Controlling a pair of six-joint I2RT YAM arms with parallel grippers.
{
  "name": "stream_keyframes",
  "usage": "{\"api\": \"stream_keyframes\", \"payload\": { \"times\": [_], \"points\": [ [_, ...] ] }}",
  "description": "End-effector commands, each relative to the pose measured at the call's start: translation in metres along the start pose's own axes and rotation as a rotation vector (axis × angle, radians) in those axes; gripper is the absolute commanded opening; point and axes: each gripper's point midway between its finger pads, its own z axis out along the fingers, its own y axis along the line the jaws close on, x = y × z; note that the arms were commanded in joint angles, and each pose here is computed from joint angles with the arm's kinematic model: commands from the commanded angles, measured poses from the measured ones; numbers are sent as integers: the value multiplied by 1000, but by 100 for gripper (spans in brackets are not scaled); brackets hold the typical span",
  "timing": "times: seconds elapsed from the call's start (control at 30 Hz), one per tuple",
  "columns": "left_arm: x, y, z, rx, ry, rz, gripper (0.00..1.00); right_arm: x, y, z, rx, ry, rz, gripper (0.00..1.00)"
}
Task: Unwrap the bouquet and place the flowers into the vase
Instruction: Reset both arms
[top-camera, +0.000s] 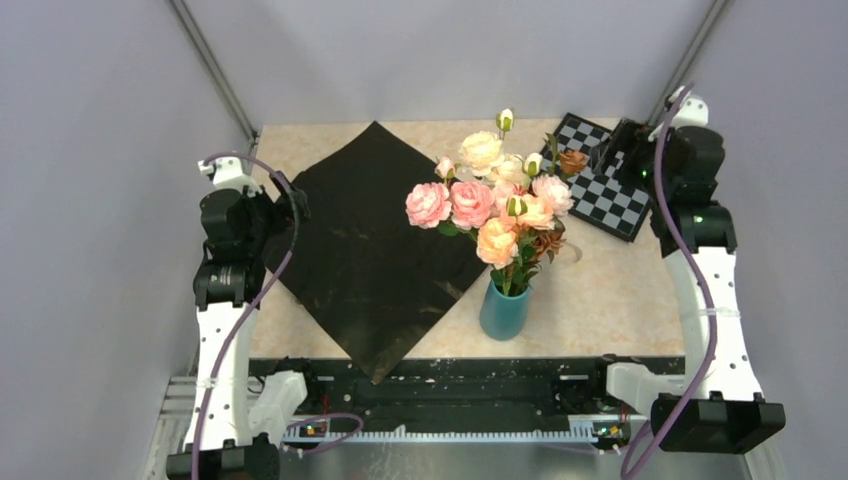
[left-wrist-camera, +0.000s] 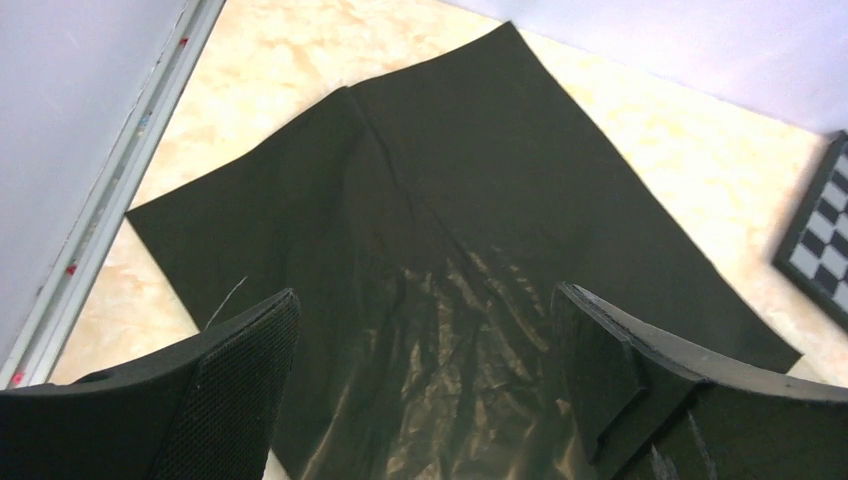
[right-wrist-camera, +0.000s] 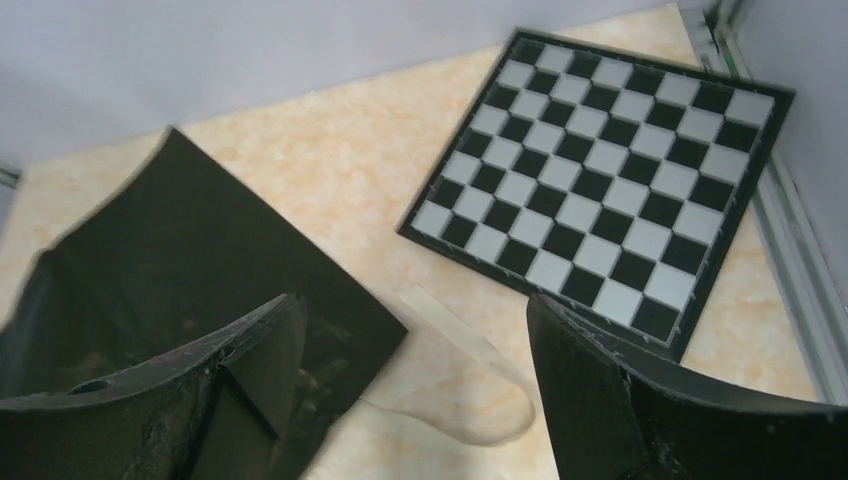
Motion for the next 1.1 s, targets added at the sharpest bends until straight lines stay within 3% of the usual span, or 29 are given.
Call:
{"api": "stream_keyframes", "payload": {
  "times": [0.0,0.17,0.33,1.07],
  "points": [
    [1,9,-7,-13,-55,86,99,11,-25,9,73,-106,-52,82],
    [9,15,-15,-15,-115,113,99,42,-36,11,57,-169,-128,83],
    [24,27,-13,-64,-79,110,99,57,-35,8,22,-244,-109,83],
    [31,20,-9,-19,-52,119,99,78,-44,6,44,-256,-71,83]
  ]
}}
